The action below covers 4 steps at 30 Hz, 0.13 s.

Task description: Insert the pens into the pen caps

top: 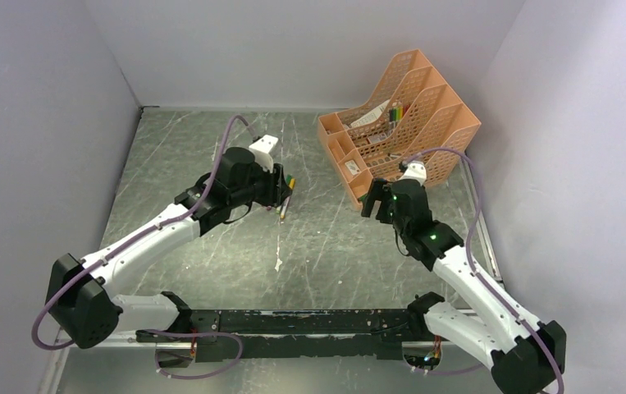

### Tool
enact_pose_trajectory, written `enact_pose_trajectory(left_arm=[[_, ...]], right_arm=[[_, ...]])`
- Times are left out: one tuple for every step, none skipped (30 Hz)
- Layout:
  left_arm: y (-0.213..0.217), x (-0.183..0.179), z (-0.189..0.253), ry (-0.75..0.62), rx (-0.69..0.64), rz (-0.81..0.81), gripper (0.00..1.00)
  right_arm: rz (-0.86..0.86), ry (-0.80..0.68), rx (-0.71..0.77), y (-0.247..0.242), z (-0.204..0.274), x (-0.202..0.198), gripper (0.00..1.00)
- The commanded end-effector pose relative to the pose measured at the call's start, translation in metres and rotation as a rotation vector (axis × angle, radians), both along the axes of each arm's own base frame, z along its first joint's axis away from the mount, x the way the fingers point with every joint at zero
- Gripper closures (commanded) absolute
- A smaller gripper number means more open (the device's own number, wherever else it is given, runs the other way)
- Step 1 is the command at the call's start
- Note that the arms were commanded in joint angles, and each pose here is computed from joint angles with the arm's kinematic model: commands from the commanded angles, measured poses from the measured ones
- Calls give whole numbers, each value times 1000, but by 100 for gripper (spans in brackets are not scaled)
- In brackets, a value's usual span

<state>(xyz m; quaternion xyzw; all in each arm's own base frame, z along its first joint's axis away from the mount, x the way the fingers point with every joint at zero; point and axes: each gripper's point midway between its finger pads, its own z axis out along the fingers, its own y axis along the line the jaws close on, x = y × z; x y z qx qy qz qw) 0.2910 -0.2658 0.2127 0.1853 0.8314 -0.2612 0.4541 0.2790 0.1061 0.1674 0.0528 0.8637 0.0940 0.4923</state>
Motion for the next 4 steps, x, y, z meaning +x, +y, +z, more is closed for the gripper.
enact_pose_trajectory(left_arm=[[0,3,6,-16,-7,8,49],[0,3,6,-17,-9,9,50],[0,3,7,-17,-11,10,49],[0,2,8,-17,-13,12,50]], right_arm=[[-59,-16,11,-5,11,5,19],[-61,-2,3,-6,10,6,19],[-60,8,-6,-6,10,5,18],[-57,10,-8,-6,10,5,17]])
